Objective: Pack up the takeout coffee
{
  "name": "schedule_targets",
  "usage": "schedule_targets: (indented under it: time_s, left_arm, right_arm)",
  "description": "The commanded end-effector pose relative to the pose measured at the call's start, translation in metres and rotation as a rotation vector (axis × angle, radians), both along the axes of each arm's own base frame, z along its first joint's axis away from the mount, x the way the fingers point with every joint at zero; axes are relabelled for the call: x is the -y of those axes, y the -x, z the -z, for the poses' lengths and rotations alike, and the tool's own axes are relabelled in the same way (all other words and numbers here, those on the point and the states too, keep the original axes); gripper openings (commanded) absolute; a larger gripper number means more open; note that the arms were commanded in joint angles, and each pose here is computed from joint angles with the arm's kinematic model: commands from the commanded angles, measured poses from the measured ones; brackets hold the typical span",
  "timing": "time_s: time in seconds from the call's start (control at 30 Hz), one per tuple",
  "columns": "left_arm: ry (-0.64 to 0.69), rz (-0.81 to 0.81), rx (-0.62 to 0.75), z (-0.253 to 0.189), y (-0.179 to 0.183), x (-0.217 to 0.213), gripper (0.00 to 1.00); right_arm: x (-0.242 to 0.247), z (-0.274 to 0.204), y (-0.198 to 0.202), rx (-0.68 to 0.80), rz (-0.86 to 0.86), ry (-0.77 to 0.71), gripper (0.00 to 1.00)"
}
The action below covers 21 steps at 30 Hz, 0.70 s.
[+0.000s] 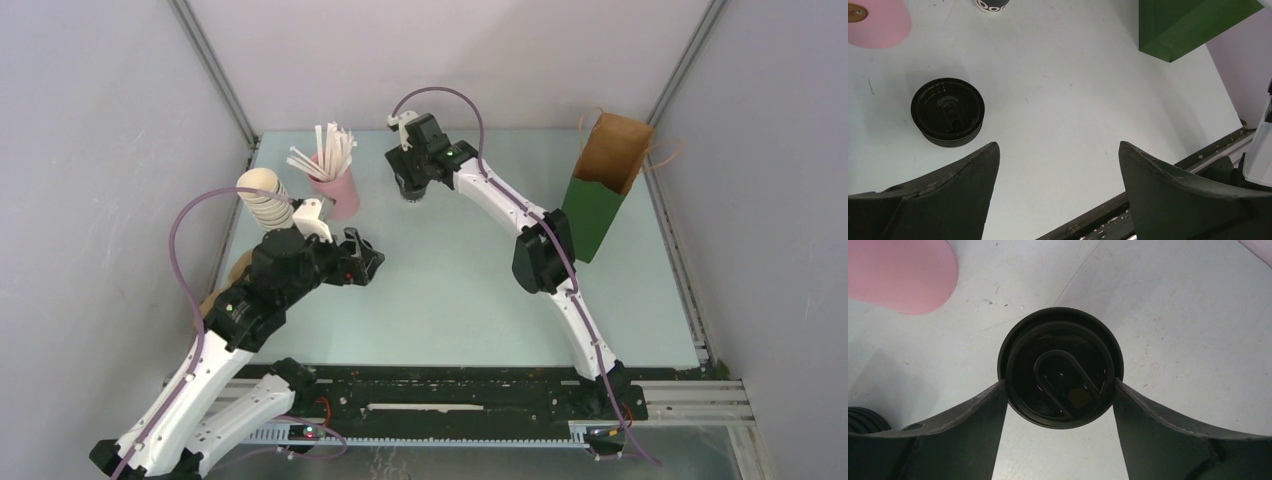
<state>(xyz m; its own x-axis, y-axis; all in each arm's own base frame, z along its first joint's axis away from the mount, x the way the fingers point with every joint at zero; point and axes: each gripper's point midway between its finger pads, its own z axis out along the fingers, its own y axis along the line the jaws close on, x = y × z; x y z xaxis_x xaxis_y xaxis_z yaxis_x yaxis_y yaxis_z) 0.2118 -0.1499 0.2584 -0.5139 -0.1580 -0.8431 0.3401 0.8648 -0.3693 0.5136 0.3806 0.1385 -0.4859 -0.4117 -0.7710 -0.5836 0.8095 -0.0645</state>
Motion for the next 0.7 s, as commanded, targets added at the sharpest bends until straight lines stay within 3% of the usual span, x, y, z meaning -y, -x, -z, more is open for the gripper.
schedule_targets:
  time_s: [0.0,0.17,0.47,0.67]
  left_arm:
    - [0.024,-0.003,0.027,-0.006,-0.001,0.001,0.93]
    - [0.036,0.002,0.029,-0.008,0.002,0.001,0.93]
    - [0.064,0.000,0.052,-0.021,0.008,-0.002,0.94]
    - [0.046,-0.067,0.035,-0.015,0.010,-0.016,0.94]
  right_arm:
    - [-0.010,-0.015,-0.003,0.046,-0.018,-0.013,0.87]
    - [-0.010,-0.033,0.000,0.063,-0.019,-0.024,0.99]
    - [0.006,-0.110,0.032,0.101,0.018,-0.068,1.00]
    - [0.023,-0.137,0.086,0.030,0.024,-0.122,1.00]
